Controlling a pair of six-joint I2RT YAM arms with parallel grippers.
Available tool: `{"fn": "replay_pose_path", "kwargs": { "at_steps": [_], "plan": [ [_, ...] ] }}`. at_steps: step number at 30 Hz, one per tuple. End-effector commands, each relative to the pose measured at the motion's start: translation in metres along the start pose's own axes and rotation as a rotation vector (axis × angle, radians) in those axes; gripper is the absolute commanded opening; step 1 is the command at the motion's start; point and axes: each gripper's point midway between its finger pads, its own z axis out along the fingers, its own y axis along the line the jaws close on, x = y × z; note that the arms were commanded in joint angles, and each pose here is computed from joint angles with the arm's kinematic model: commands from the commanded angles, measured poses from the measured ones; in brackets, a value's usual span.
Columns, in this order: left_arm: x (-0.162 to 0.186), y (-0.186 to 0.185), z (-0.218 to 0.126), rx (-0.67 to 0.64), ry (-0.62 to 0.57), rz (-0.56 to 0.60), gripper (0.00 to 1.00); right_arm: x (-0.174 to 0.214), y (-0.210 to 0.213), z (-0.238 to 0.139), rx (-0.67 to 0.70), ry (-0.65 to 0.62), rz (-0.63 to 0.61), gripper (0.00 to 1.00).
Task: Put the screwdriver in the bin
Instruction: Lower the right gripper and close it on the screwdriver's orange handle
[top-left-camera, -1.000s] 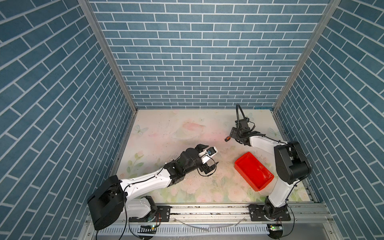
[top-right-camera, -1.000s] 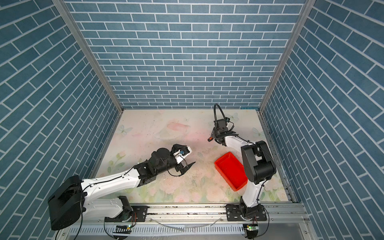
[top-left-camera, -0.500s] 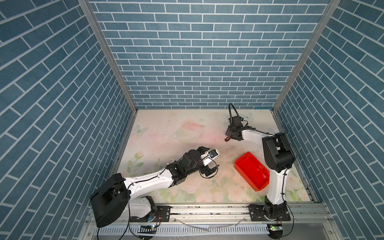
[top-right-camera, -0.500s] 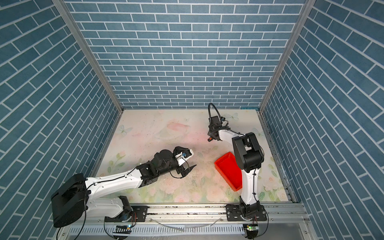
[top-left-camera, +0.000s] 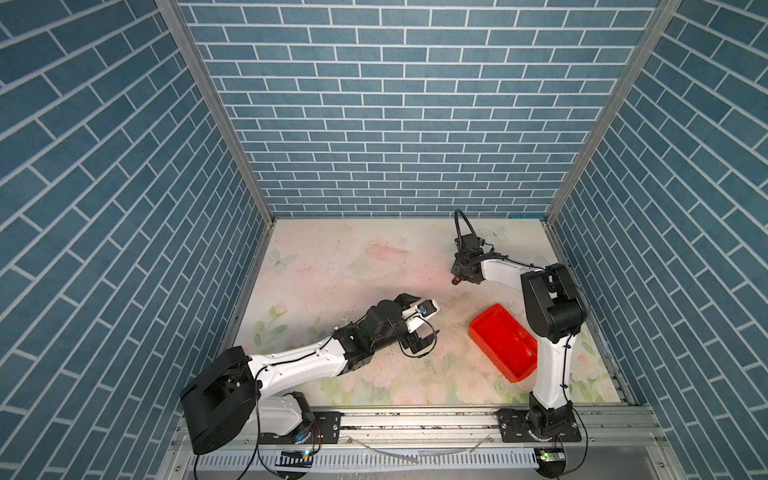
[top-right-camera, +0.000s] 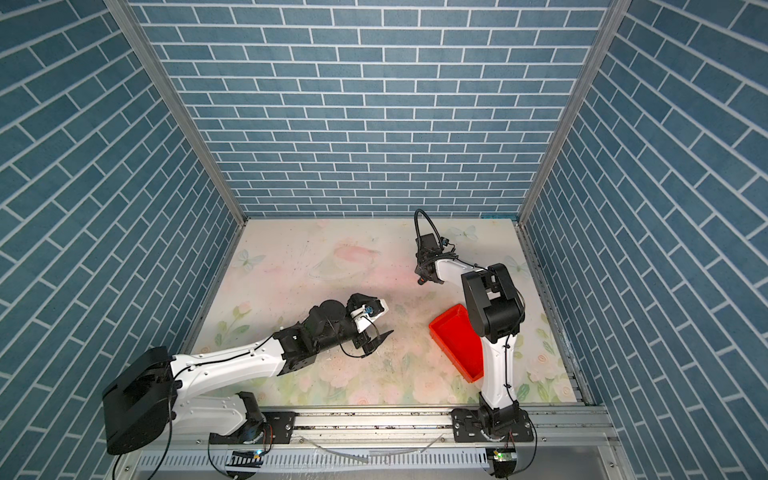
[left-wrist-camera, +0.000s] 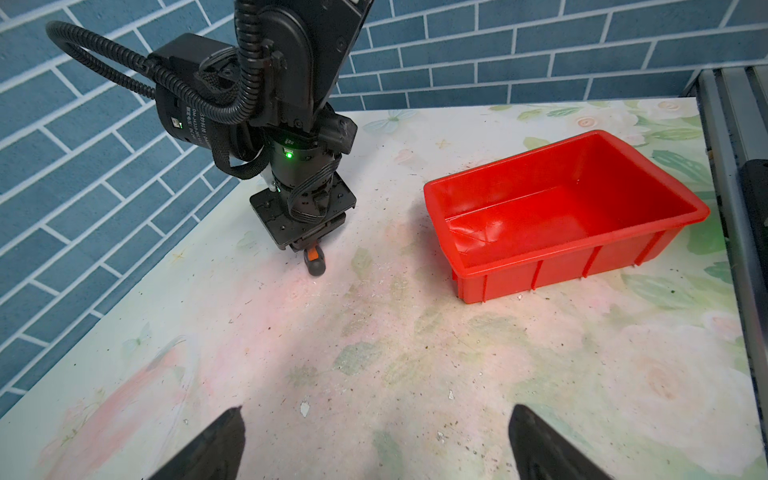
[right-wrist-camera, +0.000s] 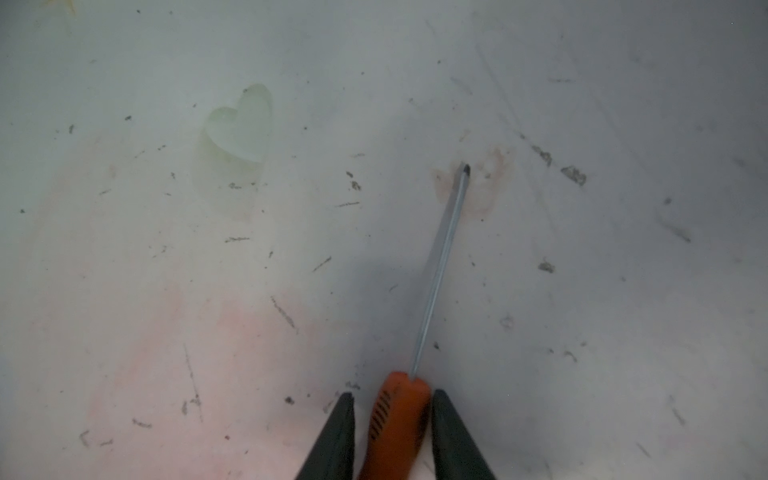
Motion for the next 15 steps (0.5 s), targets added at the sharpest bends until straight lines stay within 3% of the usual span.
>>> {"fn": "replay_pose_path", "kwargs": {
  "at_steps": [1,9,15],
  "plan": [
    [-0.003,-0.002,0.003,0.002,-0.010,-0.001,1.00,0.017,-0.011,-0.003,0.029,0.055,-0.003,0.24],
    [-0.003,-0.001,-0.001,-0.006,-0.004,0.012,1.00,0.019,-0.013,-0.015,0.004,0.047,-0.035,0.01],
    [-0.007,-0.002,-0.004,-0.006,-0.010,0.016,1.00,0.012,-0.007,-0.028,-0.047,0.031,-0.116,0.00]
  ]
}}
